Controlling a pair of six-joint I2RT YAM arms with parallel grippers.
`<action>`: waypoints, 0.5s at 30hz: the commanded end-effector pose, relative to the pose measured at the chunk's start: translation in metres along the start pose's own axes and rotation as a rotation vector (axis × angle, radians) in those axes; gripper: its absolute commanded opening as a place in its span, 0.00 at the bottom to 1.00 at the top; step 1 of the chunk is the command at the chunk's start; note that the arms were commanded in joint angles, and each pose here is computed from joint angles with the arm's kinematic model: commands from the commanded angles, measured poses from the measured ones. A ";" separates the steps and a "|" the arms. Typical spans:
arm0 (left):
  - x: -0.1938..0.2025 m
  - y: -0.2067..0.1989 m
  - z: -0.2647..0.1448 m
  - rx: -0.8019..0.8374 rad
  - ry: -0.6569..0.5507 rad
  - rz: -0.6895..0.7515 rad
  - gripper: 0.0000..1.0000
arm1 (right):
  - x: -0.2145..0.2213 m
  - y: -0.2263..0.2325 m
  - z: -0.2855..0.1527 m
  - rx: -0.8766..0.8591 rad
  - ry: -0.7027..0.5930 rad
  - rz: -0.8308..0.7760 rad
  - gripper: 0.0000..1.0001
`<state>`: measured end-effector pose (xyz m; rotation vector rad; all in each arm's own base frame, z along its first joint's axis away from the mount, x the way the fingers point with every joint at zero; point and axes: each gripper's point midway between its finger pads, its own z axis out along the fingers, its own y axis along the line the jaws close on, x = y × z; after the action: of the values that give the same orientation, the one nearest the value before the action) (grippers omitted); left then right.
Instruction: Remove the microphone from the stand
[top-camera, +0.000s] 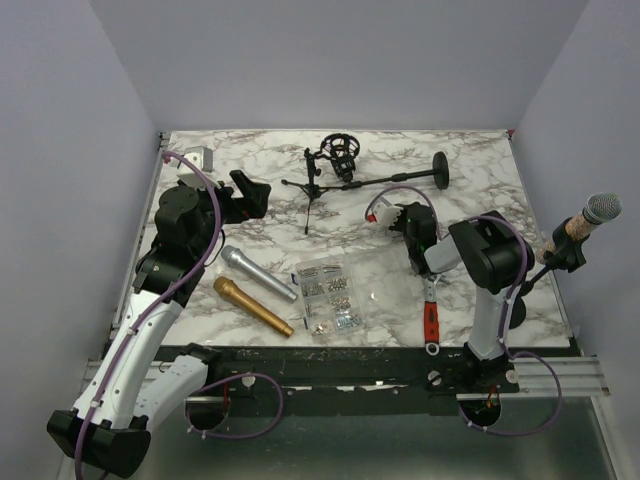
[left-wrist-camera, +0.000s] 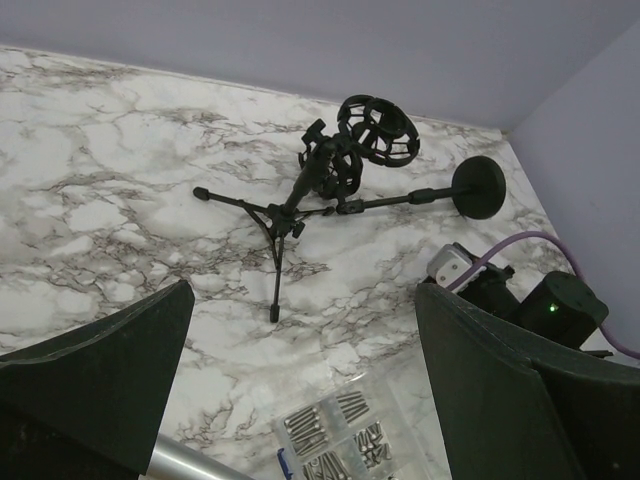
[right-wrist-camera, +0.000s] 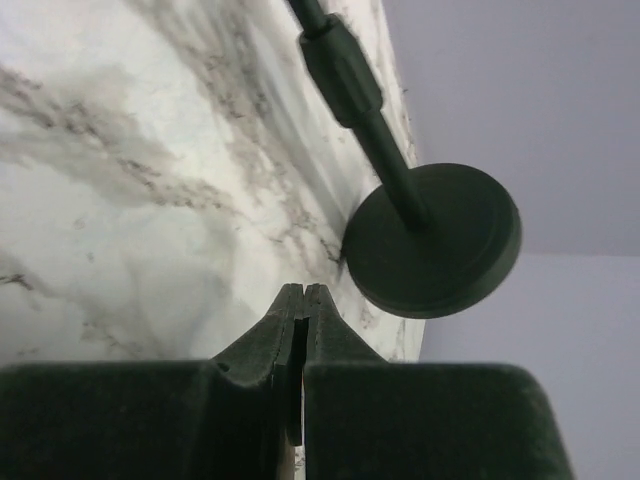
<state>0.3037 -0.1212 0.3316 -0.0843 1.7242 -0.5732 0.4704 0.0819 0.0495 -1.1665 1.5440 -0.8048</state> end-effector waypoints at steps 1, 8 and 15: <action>-0.004 -0.009 -0.006 0.043 -0.023 0.009 0.95 | -0.005 -0.031 -0.007 0.087 -0.008 0.113 0.01; -0.006 -0.010 -0.007 0.048 -0.028 0.013 0.95 | -0.032 -0.028 -0.006 -0.087 -0.105 0.276 0.48; -0.003 -0.012 -0.006 0.055 -0.017 0.010 0.94 | -0.029 -0.018 0.011 -0.138 -0.105 0.201 0.75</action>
<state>0.2985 -0.1221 0.3375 -0.0765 1.7041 -0.5835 0.4864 0.0985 0.0946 -1.0321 1.5934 -0.5491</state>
